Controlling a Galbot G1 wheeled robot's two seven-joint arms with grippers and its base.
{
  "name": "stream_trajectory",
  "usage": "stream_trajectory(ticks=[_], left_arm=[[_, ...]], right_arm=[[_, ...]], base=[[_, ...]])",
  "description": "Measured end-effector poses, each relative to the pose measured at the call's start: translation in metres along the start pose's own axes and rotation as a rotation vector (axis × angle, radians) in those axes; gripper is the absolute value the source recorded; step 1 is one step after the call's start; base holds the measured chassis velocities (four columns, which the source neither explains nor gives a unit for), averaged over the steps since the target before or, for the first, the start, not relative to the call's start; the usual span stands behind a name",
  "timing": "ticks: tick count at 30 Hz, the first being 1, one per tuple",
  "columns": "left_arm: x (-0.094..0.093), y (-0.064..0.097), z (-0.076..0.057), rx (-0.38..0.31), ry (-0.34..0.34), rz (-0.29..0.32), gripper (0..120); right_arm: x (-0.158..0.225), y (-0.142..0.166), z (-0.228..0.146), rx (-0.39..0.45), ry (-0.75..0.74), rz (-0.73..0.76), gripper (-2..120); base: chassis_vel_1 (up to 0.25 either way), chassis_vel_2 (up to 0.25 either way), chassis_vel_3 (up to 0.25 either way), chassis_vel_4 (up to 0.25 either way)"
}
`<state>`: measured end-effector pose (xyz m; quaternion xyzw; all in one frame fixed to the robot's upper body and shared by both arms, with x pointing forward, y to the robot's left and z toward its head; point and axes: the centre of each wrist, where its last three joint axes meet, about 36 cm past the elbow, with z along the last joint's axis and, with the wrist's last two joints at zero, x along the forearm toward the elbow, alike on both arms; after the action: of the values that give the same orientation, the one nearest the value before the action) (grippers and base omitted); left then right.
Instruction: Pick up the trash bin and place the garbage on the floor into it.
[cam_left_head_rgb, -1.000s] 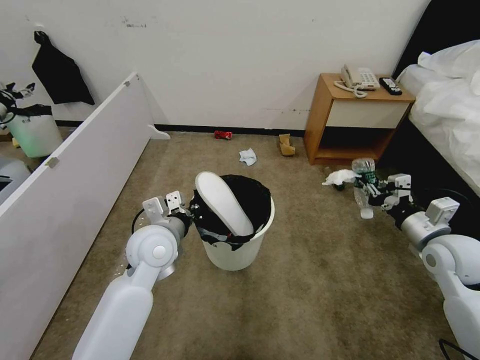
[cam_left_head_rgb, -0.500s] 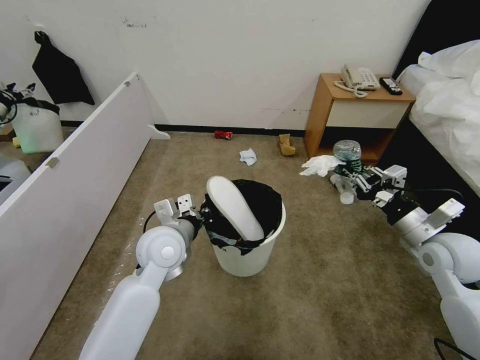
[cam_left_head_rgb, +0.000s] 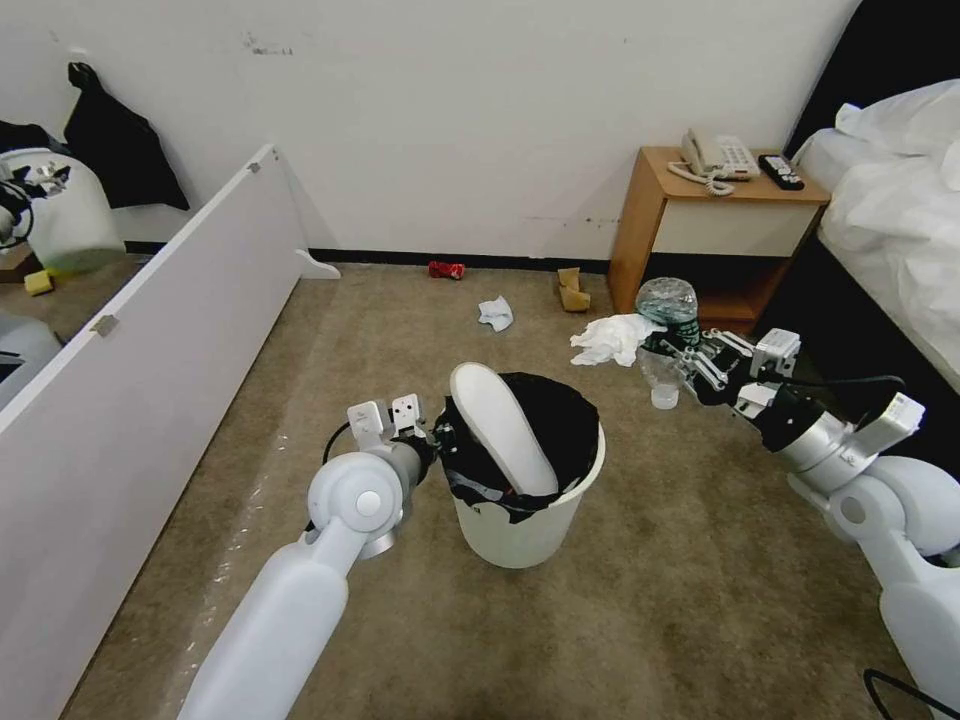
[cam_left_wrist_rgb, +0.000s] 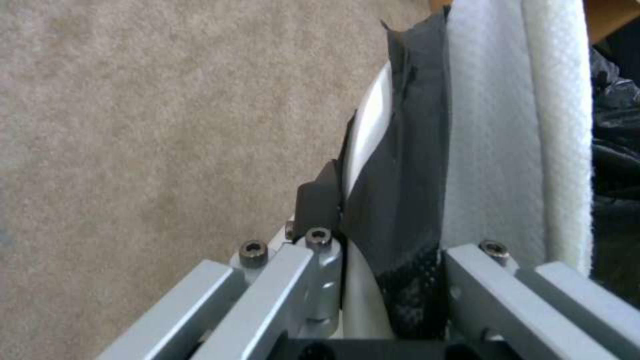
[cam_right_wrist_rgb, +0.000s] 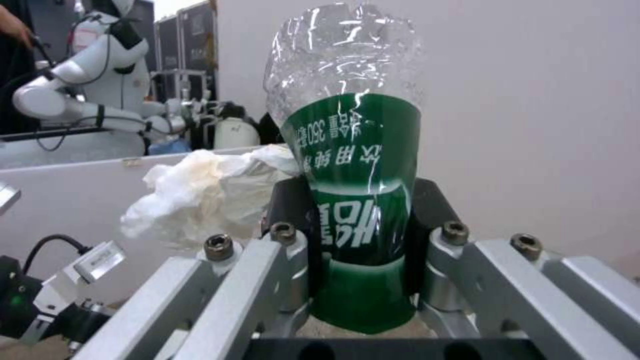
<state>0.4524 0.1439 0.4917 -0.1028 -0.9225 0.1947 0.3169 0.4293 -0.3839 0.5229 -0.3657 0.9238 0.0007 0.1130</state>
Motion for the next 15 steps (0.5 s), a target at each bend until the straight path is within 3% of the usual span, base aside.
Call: stream_trajectory(ticks=[13, 15], left_arm=[[-0.005, -0.008, 0.006, -0.002, 0.017, 0.048, 4], [-0.007, -0.012, 0.006, 0.001, 0.022, 0.082, 4]], right_arm=[[-0.005, -0.007, 0.000, -0.045, 0.033, -0.088, 19], [-0.004, -0.007, 0.002, -0.053, 0.039, -0.106, 19]], base=[[0.000, 0.000, 0.000, 0.000], [0.000, 0.000, 0.000, 0.000]])
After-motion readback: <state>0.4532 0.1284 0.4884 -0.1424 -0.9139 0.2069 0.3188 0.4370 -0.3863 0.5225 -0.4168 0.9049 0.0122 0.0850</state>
